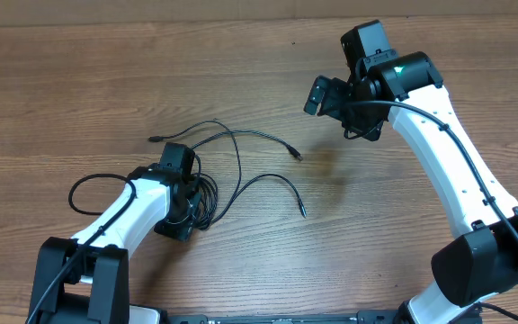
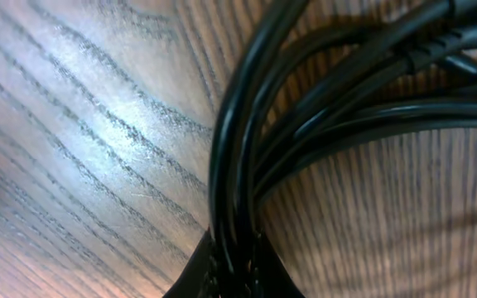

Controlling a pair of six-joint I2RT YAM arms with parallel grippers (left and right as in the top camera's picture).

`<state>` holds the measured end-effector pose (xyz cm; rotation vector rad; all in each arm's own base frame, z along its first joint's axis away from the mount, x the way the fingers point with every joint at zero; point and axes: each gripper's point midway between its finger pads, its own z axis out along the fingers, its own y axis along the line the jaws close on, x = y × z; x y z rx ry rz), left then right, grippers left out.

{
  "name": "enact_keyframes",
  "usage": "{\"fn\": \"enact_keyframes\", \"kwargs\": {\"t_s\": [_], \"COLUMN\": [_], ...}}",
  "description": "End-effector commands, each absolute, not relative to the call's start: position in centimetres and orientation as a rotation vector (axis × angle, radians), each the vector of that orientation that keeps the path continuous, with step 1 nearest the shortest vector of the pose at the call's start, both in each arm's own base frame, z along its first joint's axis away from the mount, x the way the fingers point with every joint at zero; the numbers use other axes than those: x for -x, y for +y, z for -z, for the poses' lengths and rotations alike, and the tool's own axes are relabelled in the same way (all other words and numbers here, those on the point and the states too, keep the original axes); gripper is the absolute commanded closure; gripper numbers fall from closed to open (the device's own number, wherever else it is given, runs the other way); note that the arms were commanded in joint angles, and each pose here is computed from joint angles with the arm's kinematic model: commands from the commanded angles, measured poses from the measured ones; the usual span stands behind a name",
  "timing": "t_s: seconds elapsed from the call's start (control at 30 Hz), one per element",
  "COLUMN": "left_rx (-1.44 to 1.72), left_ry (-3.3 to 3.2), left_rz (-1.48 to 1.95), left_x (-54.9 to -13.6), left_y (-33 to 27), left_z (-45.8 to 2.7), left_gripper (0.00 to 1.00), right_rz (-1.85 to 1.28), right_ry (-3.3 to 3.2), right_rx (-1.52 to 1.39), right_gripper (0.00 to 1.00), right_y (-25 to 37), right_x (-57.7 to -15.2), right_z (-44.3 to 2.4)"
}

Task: Untangle cables

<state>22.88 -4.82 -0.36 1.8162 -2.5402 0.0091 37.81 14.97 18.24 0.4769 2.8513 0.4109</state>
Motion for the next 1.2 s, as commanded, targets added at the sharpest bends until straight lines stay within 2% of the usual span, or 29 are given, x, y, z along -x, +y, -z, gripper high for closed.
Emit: {"fn": "enact_keyframes", "kwargs": {"t_s": [0.0,0.3,0.47,0.67,0.83,1.0,1.17], "left_rx": [-1.622,-0.97,-0.623,-0.565,-0.552,-0.307,-0.162], "left_ry": [-2.69,-3.13,-3.284,-3.319,-3.326,-3.339,-3.326], "left_rz": [0.009,-0.091,-0.102,-0.13,-0.168,-0.528,-0.691], "left_x": [-24.1,-30.7,-32.4,-33.1,-33.3,-34.4,-34.4], "left_y": [-4.1,-4.4,-4.8,-5.1,-5.5,-9.3,-11.1], "left_z": [-1.0,-9.9,-13.4,-14.0,-14.1,-15.1,-15.7], "left_gripper": [0.95,0.96,0.96,0.96,0.96,0.95,0.96], "right_rz": [-0.393,-0.58,-0.855,-1.125,-1.153,-1.013,-0.88], "right_ry": [2.852,2.91,2.925,2.851,2.791,2.765,2.761], "right_rx": [-0.471,-0.403,-0.273,-0.062,0.008,0.054,0.076], "right_gripper": [0.0,0.0,0.0,0.0,0.0,0.0,0.01], "right_y": [14.6,17.9,22.6,27.1,28.6,29.8,30.5], "right_x": [-37.6,-36.3,-35.0,-34.1,-34.5,-34.7,-34.4], "right_z": [-18.4,-17.4,-16.0,-16.0,-16.7,-15.8,-14.8]}}
